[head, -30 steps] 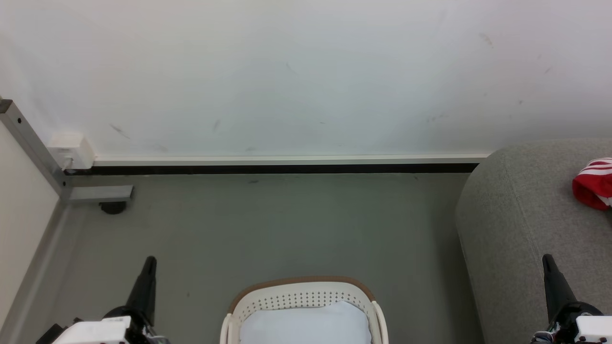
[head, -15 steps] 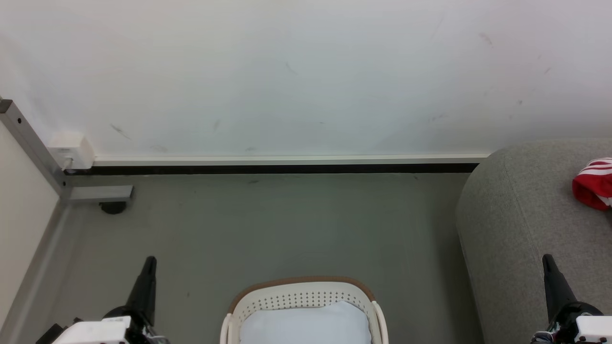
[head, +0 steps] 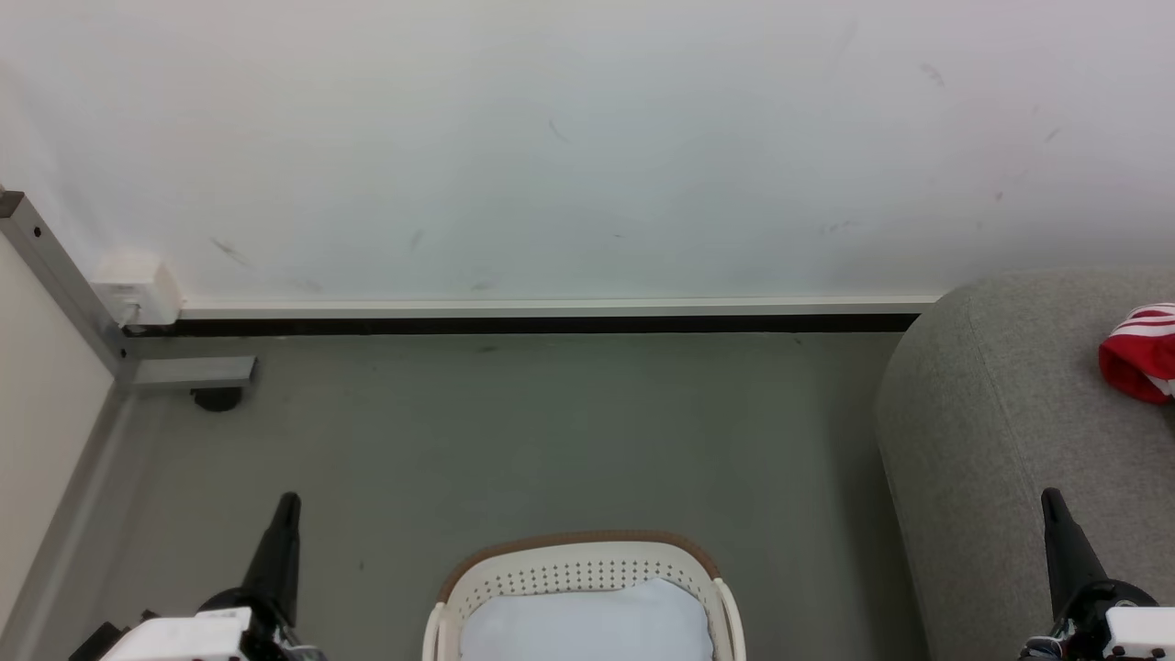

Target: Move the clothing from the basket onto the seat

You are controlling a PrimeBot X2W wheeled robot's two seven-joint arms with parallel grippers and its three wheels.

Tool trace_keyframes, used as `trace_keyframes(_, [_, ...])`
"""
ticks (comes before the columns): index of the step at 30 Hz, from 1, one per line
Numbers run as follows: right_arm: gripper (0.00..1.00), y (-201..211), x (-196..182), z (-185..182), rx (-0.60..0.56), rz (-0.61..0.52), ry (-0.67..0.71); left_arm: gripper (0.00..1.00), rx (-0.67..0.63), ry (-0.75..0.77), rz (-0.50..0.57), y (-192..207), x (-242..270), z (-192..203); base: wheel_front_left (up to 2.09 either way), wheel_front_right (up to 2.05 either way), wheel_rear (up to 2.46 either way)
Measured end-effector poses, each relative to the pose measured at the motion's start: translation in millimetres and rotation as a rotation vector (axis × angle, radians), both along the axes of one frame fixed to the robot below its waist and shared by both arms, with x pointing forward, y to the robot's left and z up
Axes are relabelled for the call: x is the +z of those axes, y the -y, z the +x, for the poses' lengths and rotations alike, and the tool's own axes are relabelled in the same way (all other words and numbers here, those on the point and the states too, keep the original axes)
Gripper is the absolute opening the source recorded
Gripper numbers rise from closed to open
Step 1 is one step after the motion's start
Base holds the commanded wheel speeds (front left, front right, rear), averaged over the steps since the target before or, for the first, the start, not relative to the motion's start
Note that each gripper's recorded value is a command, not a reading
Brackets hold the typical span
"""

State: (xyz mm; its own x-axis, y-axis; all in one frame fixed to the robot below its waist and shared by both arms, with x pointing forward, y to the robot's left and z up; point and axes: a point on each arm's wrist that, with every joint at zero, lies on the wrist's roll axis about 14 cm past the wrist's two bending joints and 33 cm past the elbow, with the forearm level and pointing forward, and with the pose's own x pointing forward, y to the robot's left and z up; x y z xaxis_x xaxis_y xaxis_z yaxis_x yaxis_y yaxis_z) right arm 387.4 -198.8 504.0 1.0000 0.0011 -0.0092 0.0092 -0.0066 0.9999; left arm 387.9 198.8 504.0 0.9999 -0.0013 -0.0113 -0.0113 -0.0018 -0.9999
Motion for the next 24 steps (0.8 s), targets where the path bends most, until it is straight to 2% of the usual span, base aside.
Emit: trace_keyframes(24, [0.0, 0.0, 0.0, 0.0, 0.0, 0.0, 0.0, 0.0, 0.0, 0.0, 0.0, 0.0, 0.1, 0.0, 0.0, 0.0, 0.0])
